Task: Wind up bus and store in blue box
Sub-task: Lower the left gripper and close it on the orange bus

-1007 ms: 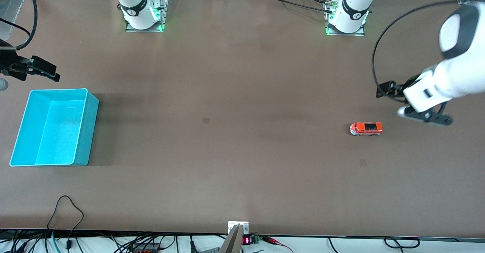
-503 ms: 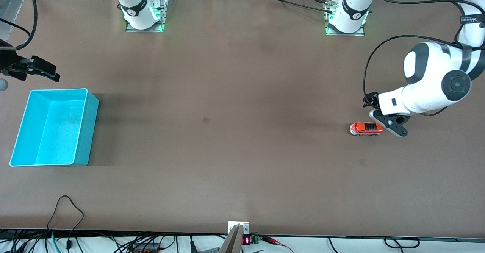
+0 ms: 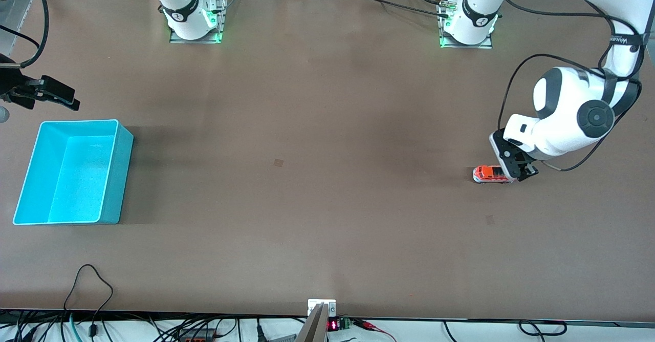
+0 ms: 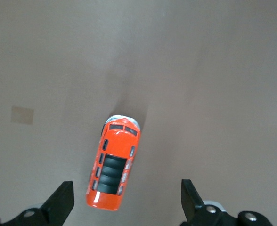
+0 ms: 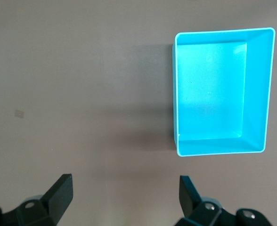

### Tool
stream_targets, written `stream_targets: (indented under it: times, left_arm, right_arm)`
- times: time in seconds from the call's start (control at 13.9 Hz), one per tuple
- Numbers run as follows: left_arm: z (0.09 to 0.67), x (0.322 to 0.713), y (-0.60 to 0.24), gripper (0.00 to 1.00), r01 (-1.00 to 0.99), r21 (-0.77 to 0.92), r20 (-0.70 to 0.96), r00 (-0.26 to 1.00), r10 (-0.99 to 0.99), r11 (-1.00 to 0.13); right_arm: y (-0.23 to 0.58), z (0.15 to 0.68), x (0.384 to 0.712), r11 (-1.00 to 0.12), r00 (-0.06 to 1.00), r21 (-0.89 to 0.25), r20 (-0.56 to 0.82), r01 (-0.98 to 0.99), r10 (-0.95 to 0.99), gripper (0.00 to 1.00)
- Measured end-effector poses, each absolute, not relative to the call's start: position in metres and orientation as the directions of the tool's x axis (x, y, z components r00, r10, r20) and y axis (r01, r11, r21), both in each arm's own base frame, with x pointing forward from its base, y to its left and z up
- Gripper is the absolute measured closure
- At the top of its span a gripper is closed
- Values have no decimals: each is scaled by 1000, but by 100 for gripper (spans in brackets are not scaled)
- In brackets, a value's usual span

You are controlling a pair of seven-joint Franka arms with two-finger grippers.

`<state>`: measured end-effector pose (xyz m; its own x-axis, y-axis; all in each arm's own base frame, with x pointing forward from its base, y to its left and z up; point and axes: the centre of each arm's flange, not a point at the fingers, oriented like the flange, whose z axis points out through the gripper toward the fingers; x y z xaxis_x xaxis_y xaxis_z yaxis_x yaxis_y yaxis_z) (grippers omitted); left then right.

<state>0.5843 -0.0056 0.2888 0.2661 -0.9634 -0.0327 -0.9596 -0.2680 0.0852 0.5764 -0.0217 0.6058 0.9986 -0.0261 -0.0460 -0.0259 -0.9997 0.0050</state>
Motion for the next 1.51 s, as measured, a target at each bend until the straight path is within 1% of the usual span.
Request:
stream_targets:
  times: [0.14,0.36,0.5,0.79,1.15,1.51]
  left_arm:
    - [272,584,8,0,-973,104,-34,201,-979,-204]
    - [254,582,34,0,-981,125,-21,150,-988,-152]
    - [254,586,35,0,-988,94,-11,125,-992,-125]
    - [255,592,31,0,-993,34,2,113,-994,-113]
    - [224,583,29,0,-991,71,10,111,-994,-110]
    - [219,584,28,0,-992,64,14,111,-994,-110]
  right_arm:
    - [-22,606,576,-1000,999,5,-46,-26,-26,0]
    - [-22,606,576,-1000,999,5,-46,-26,-26,0]
    - [-22,606,576,-1000,999,5,-46,-26,-26,0]
    - [-22,606,576,-1000,999,5,-46,-26,-26,0]
    - [-20,606,576,-1000,999,5,-46,-23,-23,0]
    - [-19,606,576,-1000,999,5,-47,-21,-21,0]
